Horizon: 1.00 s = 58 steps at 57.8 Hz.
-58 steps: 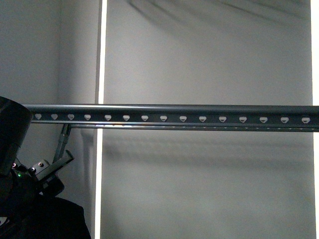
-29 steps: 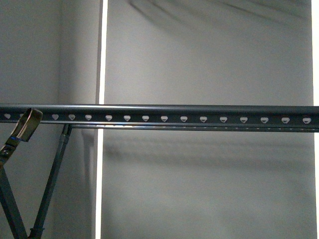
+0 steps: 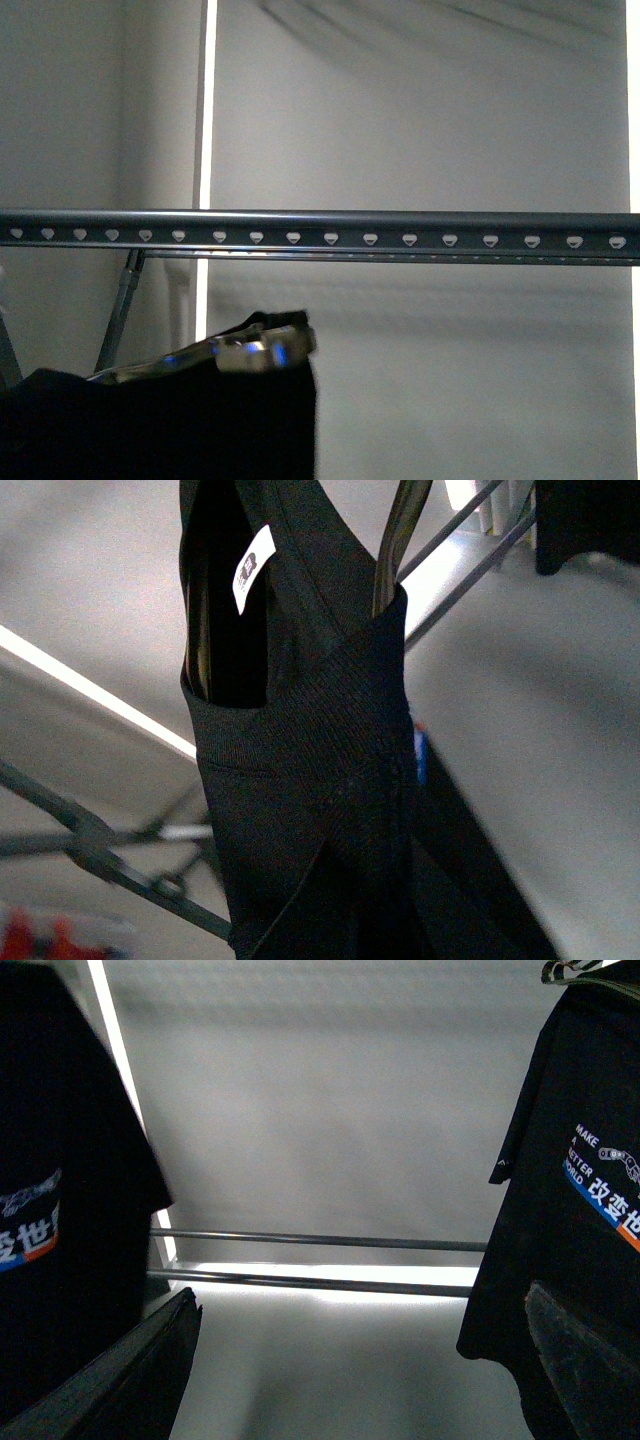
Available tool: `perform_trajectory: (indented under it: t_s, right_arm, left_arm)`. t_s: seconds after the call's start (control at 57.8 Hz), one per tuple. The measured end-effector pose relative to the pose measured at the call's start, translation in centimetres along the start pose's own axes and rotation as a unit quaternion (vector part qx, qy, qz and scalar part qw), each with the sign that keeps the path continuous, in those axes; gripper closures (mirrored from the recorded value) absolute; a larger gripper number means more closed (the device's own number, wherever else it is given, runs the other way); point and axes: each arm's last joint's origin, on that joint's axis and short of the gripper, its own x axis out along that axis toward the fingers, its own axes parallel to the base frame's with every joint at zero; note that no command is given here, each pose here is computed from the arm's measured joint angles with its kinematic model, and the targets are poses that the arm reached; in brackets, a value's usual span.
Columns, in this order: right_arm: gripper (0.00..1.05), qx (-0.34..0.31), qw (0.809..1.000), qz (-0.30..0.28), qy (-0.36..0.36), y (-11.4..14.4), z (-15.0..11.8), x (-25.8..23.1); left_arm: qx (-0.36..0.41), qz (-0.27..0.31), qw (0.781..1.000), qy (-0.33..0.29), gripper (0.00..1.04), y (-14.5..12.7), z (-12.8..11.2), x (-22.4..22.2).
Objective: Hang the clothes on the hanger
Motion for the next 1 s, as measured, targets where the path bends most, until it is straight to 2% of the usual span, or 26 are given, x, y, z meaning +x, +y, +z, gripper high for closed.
perform_trajectory:
  t_s: [0.087, 0.156, 0.242, 0.381, 0.537, 0.9, 0.952, 1.004]
  right_arm:
    - [0.07, 0.0, 1.0, 0.0, 0.0, 0.0, 0.0, 0.0]
    - [0.07, 0.0, 1.0, 0.0, 0.0, 0.0, 0.0, 0.0]
    - [0.07, 0.0, 1.0, 0.0, 0.0, 0.0, 0.0, 0.0]
    - [0.07, 0.0, 1.0, 0.0, 0.0, 0.0, 0.0, 0.0]
    - [0.07, 0.0, 1.0, 0.0, 0.0, 0.0, 0.0, 0.0]
    - [0.07, 0.0, 1.0, 0.0, 0.0, 0.0, 0.0, 0.0]
    - [0.07, -0.013, 0.999, 0.04, 0.034, -0.1, 0.0, 0.0]
    - [0.07, -0.021, 0.989, 0.119, 0.086, -0.3, 0.2, 0.3]
  left_arm:
    - [0.105, 0.002, 0.994, -0.02, 1.0, 0.5, 0.6, 1.0]
    - [0.191, 0.003, 0.981, -0.032, 1.0, 0.9, 0.9, 2.0]
    - [0.301, 0.003, 0.952, -0.052, 1.0, 1.4, 1.6, 3.6]
    - [0.393, -0.006, 0.914, -0.101, 1.0, 1.5, 3.1, 4.9]
    - [0.444, 0.001, 0.883, -0.151, 1.0, 1.0, 5.0, 5.5]
    - [0.452, 0.001, 0.878, -0.157, 1.0, 0.8, 5.2, 5.6]
    - [0.453, 0.001, 0.878, -0.157, 1.0, 0.8, 5.2, 5.6]
    - [0.453, 0.001, 0.878, -0.156, 1.0, 0.9, 5.2, 5.6]
